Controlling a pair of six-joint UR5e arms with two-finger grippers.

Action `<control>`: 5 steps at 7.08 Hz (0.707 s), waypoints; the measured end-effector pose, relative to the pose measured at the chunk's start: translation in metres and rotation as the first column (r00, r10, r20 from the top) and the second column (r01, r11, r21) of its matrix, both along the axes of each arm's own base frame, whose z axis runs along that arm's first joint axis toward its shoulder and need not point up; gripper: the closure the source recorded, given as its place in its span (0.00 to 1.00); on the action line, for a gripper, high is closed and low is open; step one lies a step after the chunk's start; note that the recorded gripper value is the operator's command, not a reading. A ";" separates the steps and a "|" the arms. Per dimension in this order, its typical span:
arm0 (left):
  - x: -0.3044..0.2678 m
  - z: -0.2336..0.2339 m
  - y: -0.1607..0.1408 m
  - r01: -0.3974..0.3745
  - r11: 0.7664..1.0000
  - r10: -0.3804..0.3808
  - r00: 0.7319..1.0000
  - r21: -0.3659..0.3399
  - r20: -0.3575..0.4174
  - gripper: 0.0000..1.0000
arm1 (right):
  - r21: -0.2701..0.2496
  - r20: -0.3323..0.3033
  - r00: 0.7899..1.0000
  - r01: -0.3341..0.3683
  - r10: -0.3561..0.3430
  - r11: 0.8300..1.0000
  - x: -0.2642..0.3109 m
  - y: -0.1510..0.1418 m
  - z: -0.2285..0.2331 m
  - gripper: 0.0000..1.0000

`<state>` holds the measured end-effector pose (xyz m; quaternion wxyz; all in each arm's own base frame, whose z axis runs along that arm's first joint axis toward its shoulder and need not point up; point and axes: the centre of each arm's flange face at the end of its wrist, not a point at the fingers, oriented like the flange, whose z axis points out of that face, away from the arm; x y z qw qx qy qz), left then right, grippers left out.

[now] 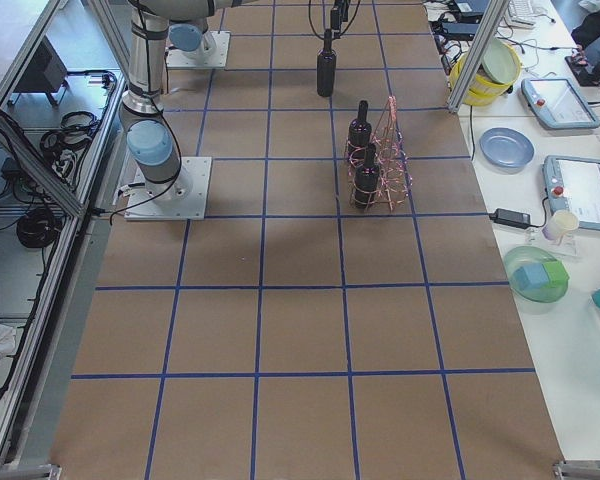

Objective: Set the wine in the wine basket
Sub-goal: 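Raise the left gripper away while the right gripper moves over the bottle, then lower the right gripper and close it around the bottle neck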

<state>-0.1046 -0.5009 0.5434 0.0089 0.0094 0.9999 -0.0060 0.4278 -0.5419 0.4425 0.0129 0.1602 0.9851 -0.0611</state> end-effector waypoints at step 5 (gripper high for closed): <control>-0.003 -0.001 -0.002 0.014 1.000 -0.014 1.000 -0.027 0.005 0.00 | 0.027 -0.007 0.999 -0.037 0.038 0.999 0.032 0.010 -0.031 0.21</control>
